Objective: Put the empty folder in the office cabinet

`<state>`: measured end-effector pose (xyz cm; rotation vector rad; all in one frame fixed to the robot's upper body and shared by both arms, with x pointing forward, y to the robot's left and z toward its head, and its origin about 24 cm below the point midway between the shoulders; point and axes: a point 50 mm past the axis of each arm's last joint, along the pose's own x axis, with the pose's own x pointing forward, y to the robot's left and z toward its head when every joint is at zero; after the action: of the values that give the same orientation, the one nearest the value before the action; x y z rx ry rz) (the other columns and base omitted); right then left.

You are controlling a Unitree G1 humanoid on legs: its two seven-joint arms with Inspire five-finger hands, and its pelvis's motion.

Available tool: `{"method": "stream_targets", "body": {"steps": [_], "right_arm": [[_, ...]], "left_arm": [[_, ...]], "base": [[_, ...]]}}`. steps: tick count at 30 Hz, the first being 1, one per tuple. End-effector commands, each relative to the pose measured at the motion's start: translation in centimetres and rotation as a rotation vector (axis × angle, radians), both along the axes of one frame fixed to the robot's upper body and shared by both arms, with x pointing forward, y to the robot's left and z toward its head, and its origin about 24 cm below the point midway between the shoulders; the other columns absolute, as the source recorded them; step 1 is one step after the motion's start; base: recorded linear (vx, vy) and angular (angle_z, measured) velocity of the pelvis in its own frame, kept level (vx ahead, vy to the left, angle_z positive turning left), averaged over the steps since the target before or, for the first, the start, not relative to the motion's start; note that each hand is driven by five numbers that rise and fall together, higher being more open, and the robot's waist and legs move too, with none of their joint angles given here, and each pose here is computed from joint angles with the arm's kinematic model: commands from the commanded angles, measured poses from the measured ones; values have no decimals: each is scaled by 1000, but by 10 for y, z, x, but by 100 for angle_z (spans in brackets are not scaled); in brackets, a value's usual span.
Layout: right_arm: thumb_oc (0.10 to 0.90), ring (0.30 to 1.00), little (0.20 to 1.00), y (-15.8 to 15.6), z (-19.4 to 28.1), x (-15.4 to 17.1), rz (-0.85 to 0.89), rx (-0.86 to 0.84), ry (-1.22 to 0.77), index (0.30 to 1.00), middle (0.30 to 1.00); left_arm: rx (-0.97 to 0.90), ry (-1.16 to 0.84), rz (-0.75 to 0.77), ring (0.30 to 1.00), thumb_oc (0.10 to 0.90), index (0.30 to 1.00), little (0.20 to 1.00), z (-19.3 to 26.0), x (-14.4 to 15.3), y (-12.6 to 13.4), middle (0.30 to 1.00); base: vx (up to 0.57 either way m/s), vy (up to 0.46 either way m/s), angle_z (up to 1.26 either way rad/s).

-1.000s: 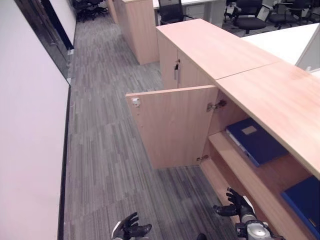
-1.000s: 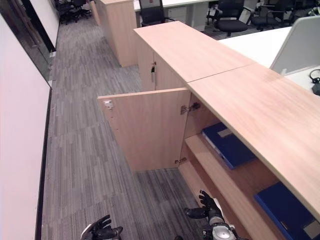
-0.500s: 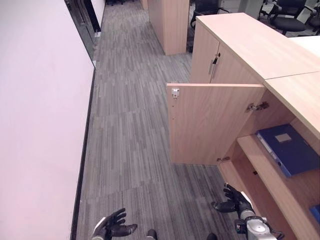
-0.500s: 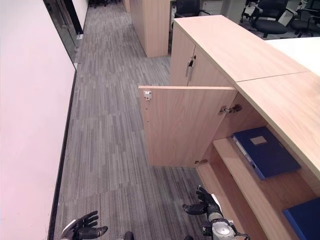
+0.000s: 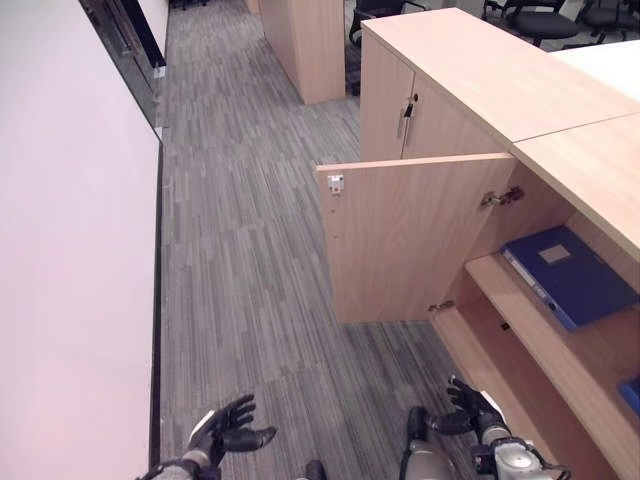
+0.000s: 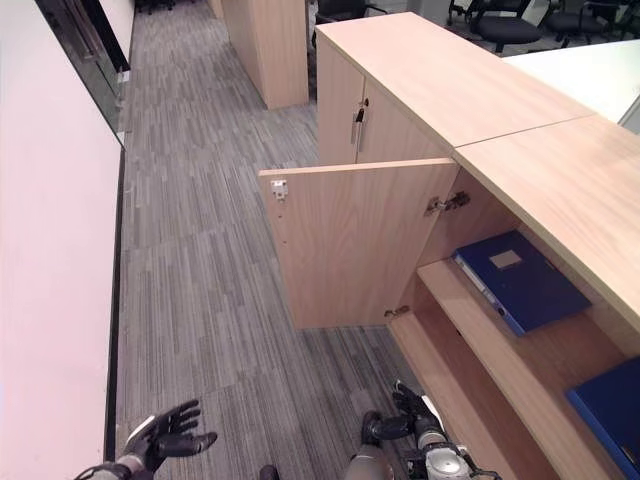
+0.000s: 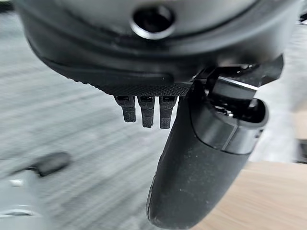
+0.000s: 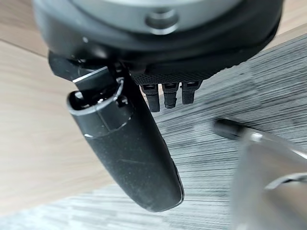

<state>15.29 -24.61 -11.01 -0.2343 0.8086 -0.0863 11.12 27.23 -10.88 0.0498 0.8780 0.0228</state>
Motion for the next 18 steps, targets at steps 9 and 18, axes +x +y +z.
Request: {"method": "stream_targets", "body": {"steps": [9, 18], "right_arm": [[800, 900, 900, -45, 46, 20, 13, -98, -228, 900, 900], [800, 900, 900, -59, 58, 32, 36, -157, -248, 900, 900]], "left_arm": [[74, 106, -56, 900, 800, 900, 900, -10, -20, 30, 900], [44, 131, -72, 900, 800, 900, 900, -14, -27, 24, 900]], "base": [[121, -150, 21], [66, -155, -4]]}}
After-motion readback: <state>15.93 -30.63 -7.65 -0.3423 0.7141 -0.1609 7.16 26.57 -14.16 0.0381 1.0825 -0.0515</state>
